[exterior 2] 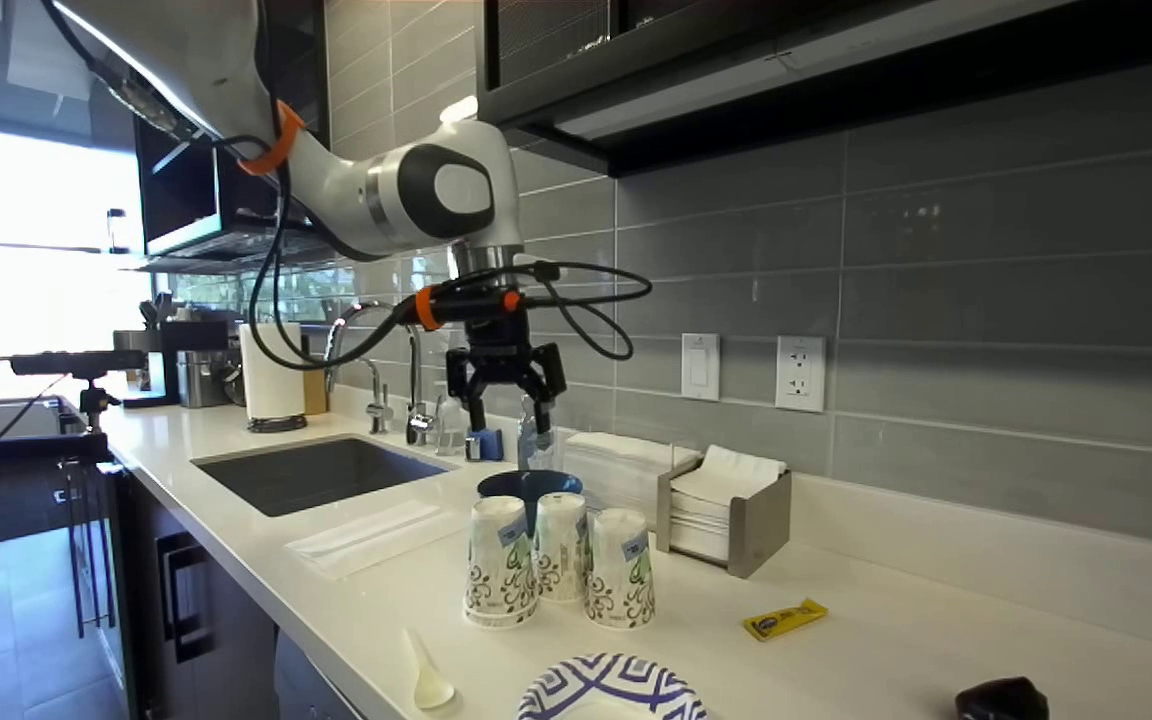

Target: Stack up the cups

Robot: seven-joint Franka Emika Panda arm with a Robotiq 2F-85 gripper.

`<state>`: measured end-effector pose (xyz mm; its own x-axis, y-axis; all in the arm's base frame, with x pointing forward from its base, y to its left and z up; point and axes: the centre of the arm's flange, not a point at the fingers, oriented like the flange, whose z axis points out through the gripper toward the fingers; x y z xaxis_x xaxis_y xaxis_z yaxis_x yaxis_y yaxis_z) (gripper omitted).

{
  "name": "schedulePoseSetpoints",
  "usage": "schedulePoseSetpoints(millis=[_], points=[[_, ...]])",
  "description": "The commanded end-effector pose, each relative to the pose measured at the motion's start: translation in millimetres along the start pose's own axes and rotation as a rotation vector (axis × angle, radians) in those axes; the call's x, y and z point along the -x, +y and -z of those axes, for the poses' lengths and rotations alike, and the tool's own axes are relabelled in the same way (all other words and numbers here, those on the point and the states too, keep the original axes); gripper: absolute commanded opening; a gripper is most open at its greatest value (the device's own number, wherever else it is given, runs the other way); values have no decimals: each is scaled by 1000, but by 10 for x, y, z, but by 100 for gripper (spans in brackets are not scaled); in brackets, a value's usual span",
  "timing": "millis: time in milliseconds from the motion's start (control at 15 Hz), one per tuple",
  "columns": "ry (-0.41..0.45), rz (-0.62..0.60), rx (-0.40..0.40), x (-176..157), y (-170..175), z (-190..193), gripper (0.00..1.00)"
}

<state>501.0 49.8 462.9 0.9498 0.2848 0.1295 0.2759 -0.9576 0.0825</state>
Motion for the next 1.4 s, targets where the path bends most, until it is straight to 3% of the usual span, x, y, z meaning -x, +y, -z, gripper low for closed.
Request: schedulePoseSetpoints(millis=[0,333,1333], points=[[51,-89,-70,-197,32,-251,100],[41,-124,-43,-270,141,-540,100],[6,-148,-30,-339,331,-891,100]])
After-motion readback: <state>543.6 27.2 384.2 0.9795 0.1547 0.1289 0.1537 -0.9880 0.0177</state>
